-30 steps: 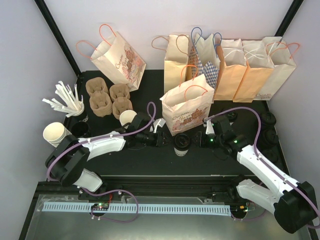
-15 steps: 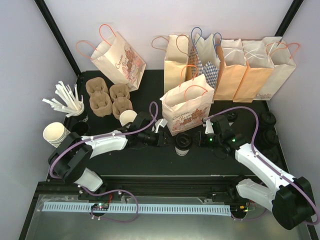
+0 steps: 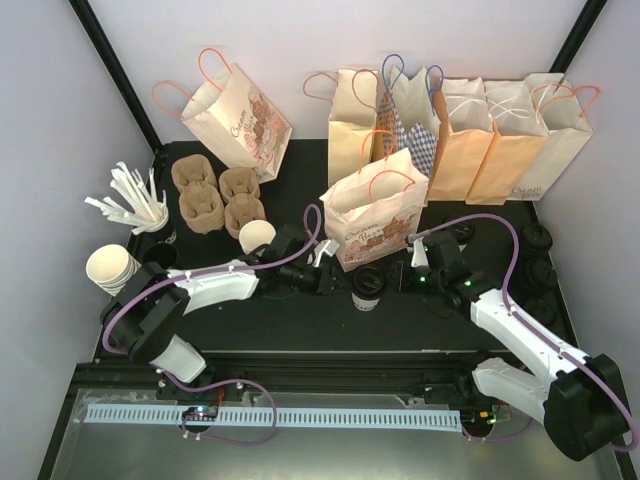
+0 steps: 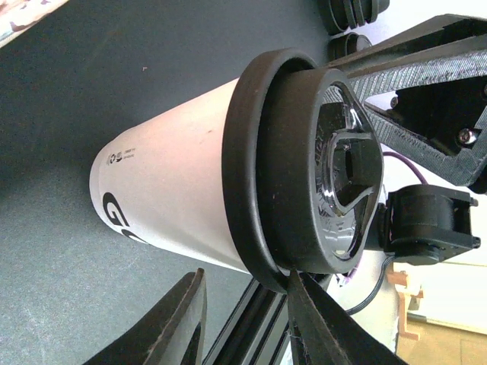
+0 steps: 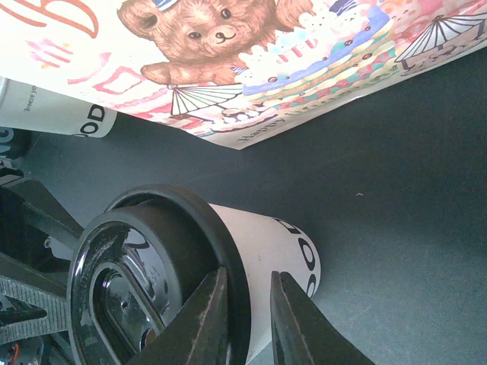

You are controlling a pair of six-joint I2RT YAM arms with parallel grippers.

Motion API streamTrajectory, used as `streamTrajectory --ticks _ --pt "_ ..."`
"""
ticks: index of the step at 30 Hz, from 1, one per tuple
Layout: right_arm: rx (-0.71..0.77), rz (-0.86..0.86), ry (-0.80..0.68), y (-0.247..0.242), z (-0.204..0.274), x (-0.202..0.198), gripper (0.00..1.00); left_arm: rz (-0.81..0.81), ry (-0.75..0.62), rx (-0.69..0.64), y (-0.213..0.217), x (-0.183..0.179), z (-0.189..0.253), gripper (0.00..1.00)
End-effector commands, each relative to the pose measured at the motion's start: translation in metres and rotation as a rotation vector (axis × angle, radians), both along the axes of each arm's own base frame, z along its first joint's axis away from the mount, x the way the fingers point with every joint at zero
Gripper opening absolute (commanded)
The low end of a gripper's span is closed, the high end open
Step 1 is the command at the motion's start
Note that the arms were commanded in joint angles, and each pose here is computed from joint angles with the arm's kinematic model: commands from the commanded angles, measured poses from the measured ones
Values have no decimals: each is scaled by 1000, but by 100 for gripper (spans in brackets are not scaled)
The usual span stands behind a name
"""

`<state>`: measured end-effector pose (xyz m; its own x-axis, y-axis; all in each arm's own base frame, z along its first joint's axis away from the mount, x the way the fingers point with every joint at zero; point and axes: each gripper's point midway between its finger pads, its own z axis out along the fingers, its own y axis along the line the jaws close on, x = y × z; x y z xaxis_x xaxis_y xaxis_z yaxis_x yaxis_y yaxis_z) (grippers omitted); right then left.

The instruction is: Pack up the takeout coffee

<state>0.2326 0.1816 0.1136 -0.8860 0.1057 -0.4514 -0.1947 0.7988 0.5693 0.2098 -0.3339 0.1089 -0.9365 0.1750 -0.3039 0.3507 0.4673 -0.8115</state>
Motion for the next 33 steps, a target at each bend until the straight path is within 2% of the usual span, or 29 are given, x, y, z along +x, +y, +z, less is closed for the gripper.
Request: streamTrajectory --ticks 1,4,14,23,33 --pt "-54 67 174 -2 -38 -33 20 26 -10 71 -4 8 -19 32" --pt "-56 73 188 -1 -41 -34 19 27 -10 68 -4 6 -19 32" --pt "-31 78 116 13 -9 -6 20 14 -28 -11 -20 -6 12 33" --pt "-35 63 87 18 1 13 21 17 -23 -34 -29 -13 17 34" --pt "-99 -8 13 3 27 24 25 74 -91 14 -13 -8 28 43"
